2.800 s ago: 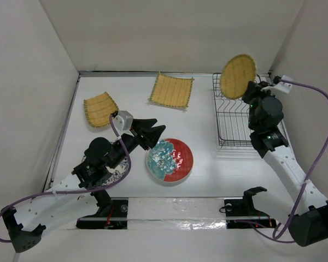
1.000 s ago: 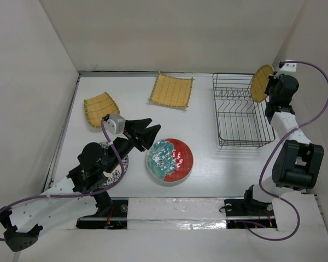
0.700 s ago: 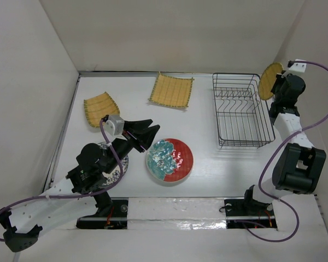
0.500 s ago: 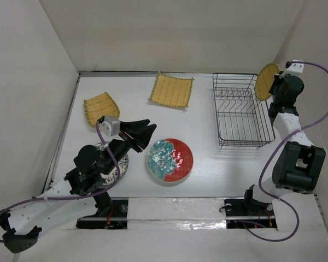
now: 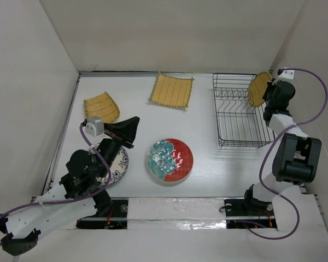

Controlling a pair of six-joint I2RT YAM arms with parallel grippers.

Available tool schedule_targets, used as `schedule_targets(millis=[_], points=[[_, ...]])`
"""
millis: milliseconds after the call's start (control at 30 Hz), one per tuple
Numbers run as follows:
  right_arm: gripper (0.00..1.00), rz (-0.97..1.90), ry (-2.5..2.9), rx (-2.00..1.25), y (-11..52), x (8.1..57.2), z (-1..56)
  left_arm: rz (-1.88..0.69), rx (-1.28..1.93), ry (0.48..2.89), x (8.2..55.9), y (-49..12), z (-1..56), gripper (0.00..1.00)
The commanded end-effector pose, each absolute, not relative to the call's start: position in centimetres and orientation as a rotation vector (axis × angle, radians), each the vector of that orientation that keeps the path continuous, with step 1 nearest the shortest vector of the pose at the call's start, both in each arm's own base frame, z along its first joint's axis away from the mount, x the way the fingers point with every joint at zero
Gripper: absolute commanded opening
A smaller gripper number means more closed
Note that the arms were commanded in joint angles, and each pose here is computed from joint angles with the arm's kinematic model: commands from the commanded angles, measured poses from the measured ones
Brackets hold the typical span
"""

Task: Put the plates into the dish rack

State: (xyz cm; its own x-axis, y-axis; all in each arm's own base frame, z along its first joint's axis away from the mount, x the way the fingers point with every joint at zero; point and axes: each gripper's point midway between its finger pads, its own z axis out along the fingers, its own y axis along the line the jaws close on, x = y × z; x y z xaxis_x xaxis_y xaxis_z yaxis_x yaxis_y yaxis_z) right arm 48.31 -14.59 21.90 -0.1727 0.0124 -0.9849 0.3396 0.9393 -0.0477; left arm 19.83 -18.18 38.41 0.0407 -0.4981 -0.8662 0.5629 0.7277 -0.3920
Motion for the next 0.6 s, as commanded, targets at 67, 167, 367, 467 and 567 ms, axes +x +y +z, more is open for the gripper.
schedule_targets(millis=[67,167,367,467,567], points=[[0.00,-0.255,1.631,0.273,-13.4,49.5,23.2,-0.815,-0.039,1.257,20.1,-16.8,39.4,0.00],[0.08,-0.250,1.629,0.281,-12.9,49.5,22.7,-0.824,-0.008,1.274,20.2,-17.7,39.2,0.08],[0.51,-0.236,1.541,0.338,-12.8,48.7,25.5,-0.854,0.036,1.260,19.7,-18.4,39.4,0.38],[0.53,-0.202,1.471,0.359,-12.2,47.9,27.6,-0.865,0.057,1.260,19.6,-18.8,39.3,0.40],[0.54,-0.172,1.401,0.396,-11.4,46.9,30.1,-0.863,0.063,1.263,19.6,-19.0,39.2,0.40]])
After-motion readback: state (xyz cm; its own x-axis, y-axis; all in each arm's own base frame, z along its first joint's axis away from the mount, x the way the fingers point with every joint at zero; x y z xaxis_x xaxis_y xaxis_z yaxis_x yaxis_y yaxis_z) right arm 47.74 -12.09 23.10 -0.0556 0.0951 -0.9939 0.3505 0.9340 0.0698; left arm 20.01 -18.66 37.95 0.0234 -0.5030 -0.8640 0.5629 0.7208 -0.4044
